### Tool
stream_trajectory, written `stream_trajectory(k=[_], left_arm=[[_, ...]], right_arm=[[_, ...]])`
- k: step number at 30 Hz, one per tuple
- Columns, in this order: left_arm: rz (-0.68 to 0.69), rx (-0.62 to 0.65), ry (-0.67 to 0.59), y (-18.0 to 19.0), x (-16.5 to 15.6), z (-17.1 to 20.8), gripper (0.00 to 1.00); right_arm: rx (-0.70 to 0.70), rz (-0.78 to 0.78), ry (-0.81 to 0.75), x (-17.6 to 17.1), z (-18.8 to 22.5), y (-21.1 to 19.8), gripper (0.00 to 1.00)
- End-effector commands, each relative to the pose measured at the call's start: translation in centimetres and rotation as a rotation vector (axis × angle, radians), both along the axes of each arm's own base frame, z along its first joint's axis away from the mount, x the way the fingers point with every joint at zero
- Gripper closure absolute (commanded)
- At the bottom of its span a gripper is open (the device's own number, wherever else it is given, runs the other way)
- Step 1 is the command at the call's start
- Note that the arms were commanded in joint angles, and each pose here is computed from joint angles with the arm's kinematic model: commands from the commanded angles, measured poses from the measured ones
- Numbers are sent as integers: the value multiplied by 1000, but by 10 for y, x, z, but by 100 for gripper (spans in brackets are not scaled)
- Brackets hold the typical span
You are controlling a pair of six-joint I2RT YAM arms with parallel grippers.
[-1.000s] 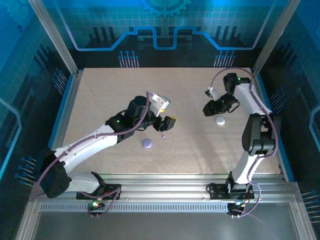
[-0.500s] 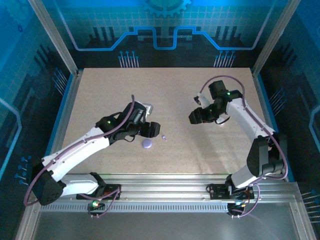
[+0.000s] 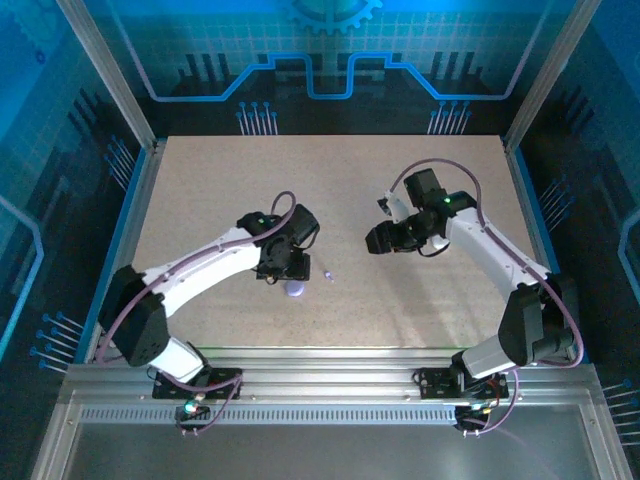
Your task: Insert the wireless bluetooth earbuds into the charging case
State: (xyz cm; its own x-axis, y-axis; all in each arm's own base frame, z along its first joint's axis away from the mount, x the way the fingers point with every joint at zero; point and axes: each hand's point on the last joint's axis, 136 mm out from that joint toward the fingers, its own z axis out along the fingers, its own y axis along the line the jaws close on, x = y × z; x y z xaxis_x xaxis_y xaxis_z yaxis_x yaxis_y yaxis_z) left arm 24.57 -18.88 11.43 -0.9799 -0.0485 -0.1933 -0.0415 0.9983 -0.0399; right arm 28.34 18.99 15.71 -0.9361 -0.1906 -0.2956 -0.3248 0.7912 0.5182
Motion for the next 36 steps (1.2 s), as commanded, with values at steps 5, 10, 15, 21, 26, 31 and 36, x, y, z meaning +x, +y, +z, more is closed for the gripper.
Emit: stream_trajectory(k=[5,10,15,21,26,31,36], left_arm=[[61,42,75,-1,1,-18,29],[89,20,124,-10,3,-38,28],[99,33,178,-14,4,-56,25],[124,50,202,-8,9,-69,24],[132,47,216,-4,12,-76,24],[125,34,231,-9,14,-81,25],[125,30,253,-12,13,-89,26]], right_arm=[[32,13,6,-5,-2,12,47],[36,22,7,-3,-3,15,47],[21,37,13,-3,-5,15,47],[18,40,18,-1,-6,16,46],[15,38,25,0,-6,16,46],[12,41,25,-1,-5,16,46],[7,38,22,-1,-3,15,46]])
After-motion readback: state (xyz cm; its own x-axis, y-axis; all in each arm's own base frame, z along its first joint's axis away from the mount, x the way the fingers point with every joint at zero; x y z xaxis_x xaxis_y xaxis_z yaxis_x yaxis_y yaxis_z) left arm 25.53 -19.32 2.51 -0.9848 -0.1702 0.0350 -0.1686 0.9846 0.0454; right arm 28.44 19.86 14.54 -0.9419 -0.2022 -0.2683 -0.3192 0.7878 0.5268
